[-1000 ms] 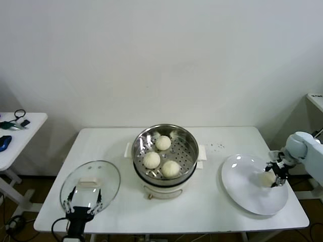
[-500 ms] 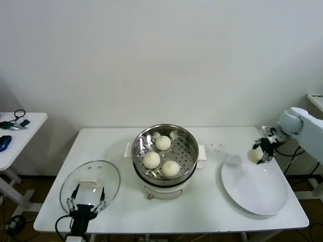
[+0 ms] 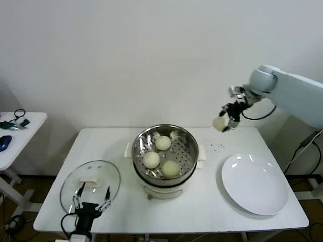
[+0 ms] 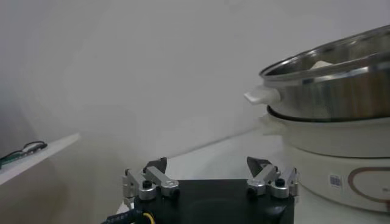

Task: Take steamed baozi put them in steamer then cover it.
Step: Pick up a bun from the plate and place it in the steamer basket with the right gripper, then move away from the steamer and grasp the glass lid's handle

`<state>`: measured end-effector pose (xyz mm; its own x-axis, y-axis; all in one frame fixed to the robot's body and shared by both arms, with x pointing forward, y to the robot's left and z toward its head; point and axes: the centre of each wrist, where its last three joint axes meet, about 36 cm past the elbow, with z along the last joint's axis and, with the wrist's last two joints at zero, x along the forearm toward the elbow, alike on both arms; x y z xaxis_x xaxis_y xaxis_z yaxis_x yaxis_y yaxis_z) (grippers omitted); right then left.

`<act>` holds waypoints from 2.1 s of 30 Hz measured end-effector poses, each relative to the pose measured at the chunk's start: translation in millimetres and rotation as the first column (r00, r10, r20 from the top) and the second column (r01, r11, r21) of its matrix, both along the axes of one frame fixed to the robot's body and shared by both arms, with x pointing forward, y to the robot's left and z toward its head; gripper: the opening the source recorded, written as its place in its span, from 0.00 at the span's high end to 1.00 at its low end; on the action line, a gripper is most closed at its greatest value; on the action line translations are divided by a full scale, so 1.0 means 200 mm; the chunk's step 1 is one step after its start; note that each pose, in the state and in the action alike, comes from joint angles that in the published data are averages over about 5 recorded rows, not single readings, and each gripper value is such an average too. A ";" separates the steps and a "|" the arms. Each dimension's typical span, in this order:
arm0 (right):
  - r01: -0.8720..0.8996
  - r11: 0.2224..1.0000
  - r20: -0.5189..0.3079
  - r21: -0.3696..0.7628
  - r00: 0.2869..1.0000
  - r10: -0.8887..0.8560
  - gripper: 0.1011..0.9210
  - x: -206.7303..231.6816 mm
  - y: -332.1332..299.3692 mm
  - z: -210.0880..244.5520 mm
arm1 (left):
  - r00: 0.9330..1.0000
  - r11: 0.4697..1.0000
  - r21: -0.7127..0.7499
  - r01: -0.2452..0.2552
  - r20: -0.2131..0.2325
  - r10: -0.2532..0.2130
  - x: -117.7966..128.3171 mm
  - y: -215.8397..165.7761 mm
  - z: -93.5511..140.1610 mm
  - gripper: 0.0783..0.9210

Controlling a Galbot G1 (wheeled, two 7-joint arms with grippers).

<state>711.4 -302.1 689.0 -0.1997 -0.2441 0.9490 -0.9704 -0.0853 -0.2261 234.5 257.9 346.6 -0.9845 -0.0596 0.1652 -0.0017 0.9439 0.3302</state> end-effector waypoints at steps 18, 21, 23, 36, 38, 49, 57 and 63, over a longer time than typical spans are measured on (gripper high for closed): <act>-0.113 0.993 -0.106 0.017 0.988 0.115 0.29 -0.05 0.73 -0.14 | 1.000 1.000 -0.001 0.011 0.004 -0.011 0.02 0.02 0.00 0.12; -0.116 0.993 -0.122 0.007 0.986 0.116 0.29 -0.06 0.76 -0.21 | 1.000 1.000 0.000 0.011 0.005 -0.011 0.03 0.02 0.00 0.12; -0.114 0.993 -0.131 0.000 0.985 0.113 0.29 -0.07 0.77 -0.25 | 1.000 1.000 0.001 0.012 0.006 -0.012 0.03 0.02 0.00 0.12; -0.114 0.993 -0.160 -0.036 0.981 0.107 0.28 -0.08 0.80 -0.45 | 1.000 1.000 0.000 0.013 0.001 -0.013 0.03 0.02 -0.01 0.12; -0.117 0.992 -0.161 -0.039 0.981 0.109 0.27 -0.09 0.81 -0.47 | 1.000 1.000 0.000 0.013 0.002 -0.013 0.04 0.02 -0.01 0.12; -0.129 0.991 -0.148 -0.045 0.982 0.121 0.12 -0.10 0.81 -0.47 | 1.000 1.000 -0.001 0.013 0.001 -0.013 0.03 0.02 -0.01 0.12; -0.128 0.992 -0.116 -0.011 0.985 0.126 0.12 -0.10 0.73 -0.36 | 1.000 1.000 -0.001 0.012 0.003 -0.012 0.03 0.02 0.00 0.12; -0.121 0.991 -0.042 0.056 0.991 0.123 0.12 -0.12 0.58 -0.23 | 1.000 1.000 0.003 0.010 0.009 -0.011 0.05 0.02 0.00 0.12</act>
